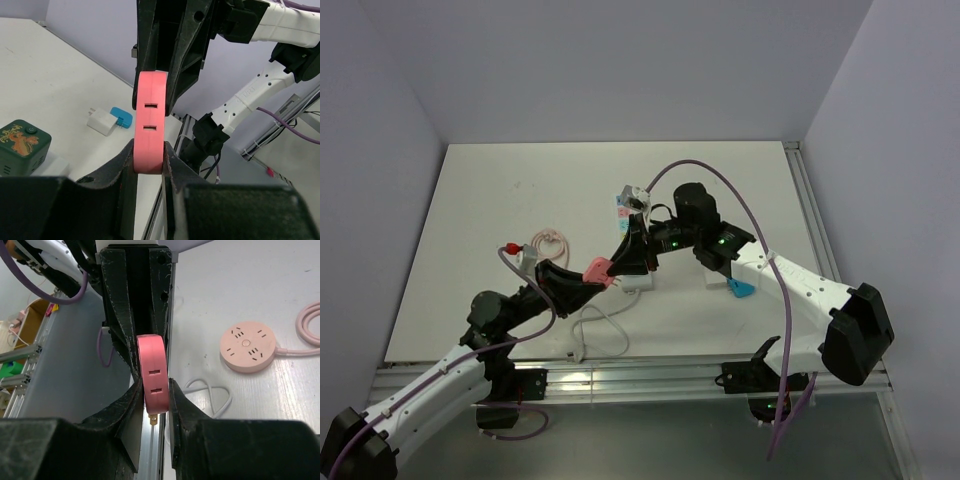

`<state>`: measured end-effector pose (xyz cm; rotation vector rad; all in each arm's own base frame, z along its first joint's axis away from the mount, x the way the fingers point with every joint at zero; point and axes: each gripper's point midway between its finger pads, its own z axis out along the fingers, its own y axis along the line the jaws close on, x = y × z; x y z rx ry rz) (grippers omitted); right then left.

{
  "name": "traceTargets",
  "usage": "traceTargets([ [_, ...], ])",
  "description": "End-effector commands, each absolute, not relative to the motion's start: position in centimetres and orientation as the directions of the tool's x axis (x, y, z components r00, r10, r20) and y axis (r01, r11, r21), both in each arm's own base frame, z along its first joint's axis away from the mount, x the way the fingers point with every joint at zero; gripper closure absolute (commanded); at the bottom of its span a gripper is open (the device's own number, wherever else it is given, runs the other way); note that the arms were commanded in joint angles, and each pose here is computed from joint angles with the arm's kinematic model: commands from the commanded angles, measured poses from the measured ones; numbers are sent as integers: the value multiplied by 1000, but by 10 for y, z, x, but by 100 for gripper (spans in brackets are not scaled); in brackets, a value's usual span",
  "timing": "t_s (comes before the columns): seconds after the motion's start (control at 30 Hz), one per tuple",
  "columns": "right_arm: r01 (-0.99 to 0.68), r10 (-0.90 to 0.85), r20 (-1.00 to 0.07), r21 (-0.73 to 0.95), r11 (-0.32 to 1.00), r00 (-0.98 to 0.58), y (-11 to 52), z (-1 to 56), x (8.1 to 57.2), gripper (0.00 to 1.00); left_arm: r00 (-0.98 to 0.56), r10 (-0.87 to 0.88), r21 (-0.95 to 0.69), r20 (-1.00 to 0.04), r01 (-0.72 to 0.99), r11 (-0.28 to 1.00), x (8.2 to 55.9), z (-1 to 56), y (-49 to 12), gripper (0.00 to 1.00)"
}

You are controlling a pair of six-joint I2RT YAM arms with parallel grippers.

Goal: Insert the plug

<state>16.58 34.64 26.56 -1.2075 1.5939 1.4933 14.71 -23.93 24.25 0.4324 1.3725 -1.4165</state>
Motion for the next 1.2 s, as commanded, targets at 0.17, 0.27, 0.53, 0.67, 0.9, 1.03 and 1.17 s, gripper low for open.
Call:
traceTargets([
  [0.17,-934,-204,-914,357,2,-350,347,262,171,100,-308,-438,-465,-845,826,317,160,260,-231,15],
  [0.27,-935,-238,-906,353,39,-351,344,254,175,100,-222,-435,-395,-873,844,363,156,267,-220,10],
  [0.53,-946,-256,-911,321,53,-323,336,250,170,100,-136,-450,-333,-883,857,394,151,267,-209,4],
  [0.67,-942,-251,-913,334,-11,-321,337,254,160,100,-182,-413,-339,-892,875,347,150,262,-222,3],
  [0.9,-934,-250,-914,349,-81,-320,338,256,151,100,-213,-418,-359,-883,880,312,153,257,-231,3],
  [1.03,-927,-243,-915,357,-119,-321,340,260,147,100,-214,-414,-353,-885,888,296,153,257,-234,16],
  [1.17,-916,-257,-906,378,-137,-335,343,255,147,100,-220,-399,-343,-890,901,267,151,257,-239,31],
])
